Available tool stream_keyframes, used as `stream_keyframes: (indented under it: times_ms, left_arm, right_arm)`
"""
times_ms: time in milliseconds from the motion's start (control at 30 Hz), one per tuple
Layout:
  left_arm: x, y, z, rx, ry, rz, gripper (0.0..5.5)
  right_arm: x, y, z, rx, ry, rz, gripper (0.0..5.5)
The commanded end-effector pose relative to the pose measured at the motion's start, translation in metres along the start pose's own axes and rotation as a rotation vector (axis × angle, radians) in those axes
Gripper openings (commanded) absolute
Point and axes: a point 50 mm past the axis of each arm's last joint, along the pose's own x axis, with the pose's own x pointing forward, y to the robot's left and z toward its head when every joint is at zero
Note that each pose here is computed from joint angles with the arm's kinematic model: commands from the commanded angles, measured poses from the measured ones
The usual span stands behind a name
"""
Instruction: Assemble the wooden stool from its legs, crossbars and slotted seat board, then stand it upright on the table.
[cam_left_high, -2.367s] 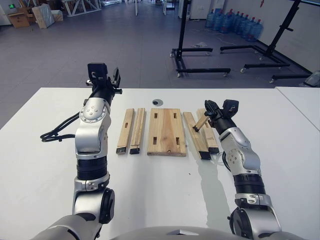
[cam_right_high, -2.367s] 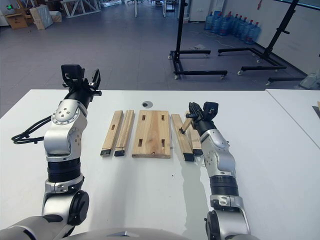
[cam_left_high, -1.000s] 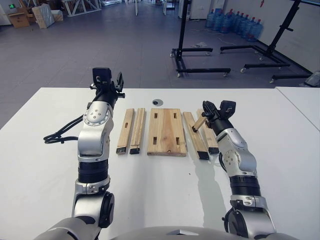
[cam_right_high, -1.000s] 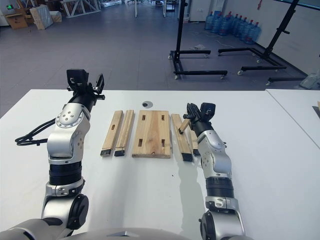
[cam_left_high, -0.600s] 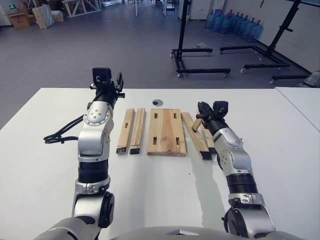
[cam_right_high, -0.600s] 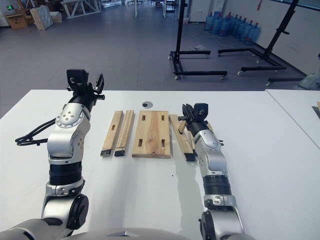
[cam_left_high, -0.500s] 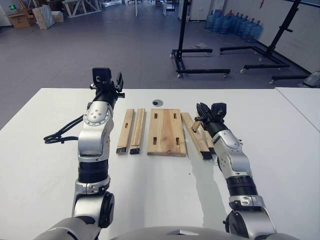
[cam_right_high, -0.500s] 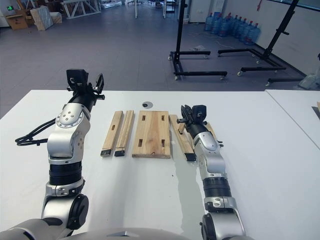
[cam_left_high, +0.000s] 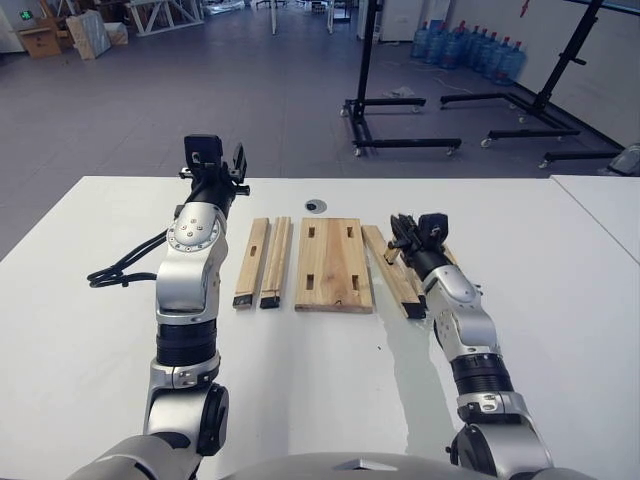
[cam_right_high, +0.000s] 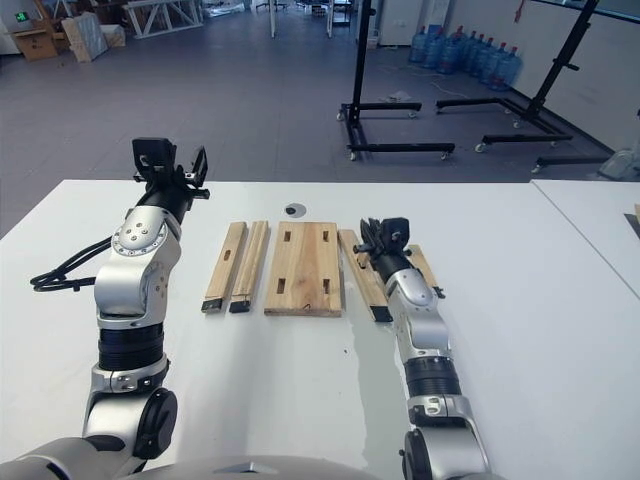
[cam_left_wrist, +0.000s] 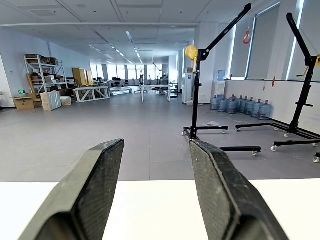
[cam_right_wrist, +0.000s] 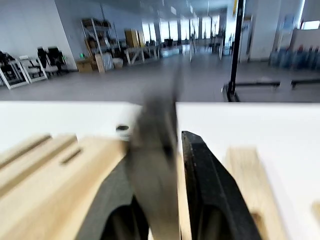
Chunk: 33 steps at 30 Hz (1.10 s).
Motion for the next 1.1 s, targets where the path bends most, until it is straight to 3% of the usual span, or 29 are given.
stream_keyframes:
  times_ms: [33,100,333,500,800,967,1033,1100]
  left_arm:
    - [0.0,0.0,-0.003,0.009,0.011,-0.002,2.38]
    - [0.0,-0.001,-0.003,0.009,0.01,-0.004,2.38]
    - [0.0,-0.002,-0.003,0.007,0.007,-0.009,2.38]
    - [-0.001,-0.004,-0.003,0.003,0.002,-0.009,2.38]
    - [0.001,-0.004,-0.002,0.001,-0.006,-0.001,2.38]
    - [0.0,-0.002,-0.002,0.005,-0.004,0.002,2.38]
    - [0.0,-0.003,-0.002,0.005,-0.002,-0.004,2.38]
    - [0.001,-0.004,-0.003,0.006,-0.001,-0.005,2.38]
  right_arm:
    - [0.007,-0.001,0.015,-0.007,-0.016,0.007,1.61]
    - [0.009,-0.001,0.018,-0.008,-0.025,0.004,1.98]
    - [0.004,0.01,0.045,0.006,-0.112,0.044,1.98]
    - [0.002,0.023,0.086,-0.048,-0.217,0.09,1.98]
    - [0.029,0.02,0.113,-0.109,-0.279,0.098,1.98]
    - [0.019,0.031,0.183,-0.137,-0.53,0.126,1.98]
    - [0.019,0.033,0.178,-0.129,-0.527,0.131,1.98]
    - [0.027,0.021,0.135,-0.1,-0.389,0.094,1.98]
